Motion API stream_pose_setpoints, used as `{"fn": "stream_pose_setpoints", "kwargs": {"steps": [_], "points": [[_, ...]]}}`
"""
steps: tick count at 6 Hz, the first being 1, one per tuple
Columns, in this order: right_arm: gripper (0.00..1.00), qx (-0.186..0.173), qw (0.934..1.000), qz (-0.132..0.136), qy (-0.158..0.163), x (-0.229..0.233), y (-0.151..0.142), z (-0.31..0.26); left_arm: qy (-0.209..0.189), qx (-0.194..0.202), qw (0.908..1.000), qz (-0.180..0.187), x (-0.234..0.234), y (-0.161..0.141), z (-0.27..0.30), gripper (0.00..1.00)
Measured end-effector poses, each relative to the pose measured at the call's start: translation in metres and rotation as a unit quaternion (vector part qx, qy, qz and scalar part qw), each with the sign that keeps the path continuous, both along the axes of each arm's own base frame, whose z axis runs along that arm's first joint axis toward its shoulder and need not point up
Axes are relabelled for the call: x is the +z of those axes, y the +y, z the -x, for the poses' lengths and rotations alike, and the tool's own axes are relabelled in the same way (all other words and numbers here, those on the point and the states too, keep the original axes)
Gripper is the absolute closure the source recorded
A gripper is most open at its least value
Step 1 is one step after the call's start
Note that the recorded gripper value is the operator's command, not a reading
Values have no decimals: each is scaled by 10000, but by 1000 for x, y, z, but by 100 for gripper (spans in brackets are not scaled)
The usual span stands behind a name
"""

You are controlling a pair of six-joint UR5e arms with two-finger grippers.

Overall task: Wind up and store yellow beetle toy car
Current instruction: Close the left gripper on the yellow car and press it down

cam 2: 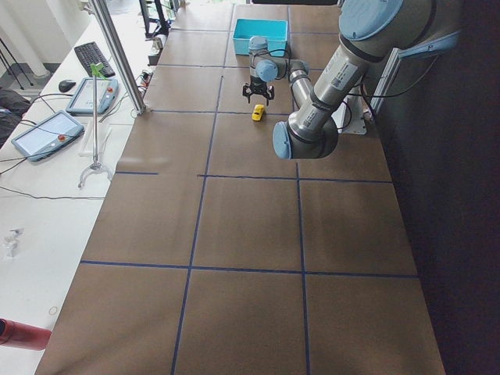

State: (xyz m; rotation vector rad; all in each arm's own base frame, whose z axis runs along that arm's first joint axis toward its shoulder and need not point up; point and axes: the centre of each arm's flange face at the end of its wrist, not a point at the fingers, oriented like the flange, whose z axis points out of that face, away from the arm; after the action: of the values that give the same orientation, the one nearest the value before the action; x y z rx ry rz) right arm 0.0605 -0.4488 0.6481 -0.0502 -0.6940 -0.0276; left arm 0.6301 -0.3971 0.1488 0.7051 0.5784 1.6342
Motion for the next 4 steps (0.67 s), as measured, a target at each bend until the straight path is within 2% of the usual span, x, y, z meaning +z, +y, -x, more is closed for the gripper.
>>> {"fn": "stream_pose_setpoints", "kwargs": {"steps": [2, 4], "points": [[0, -4, 10000, -4, -3, 0, 0, 0, -41, -74, 9998, -164, 7, 13, -21, 0], [0, -4, 10000, 10, -4, 1, 1, 0, -19, -120, 9997, -228, 9, 11, -31, 0]]}}
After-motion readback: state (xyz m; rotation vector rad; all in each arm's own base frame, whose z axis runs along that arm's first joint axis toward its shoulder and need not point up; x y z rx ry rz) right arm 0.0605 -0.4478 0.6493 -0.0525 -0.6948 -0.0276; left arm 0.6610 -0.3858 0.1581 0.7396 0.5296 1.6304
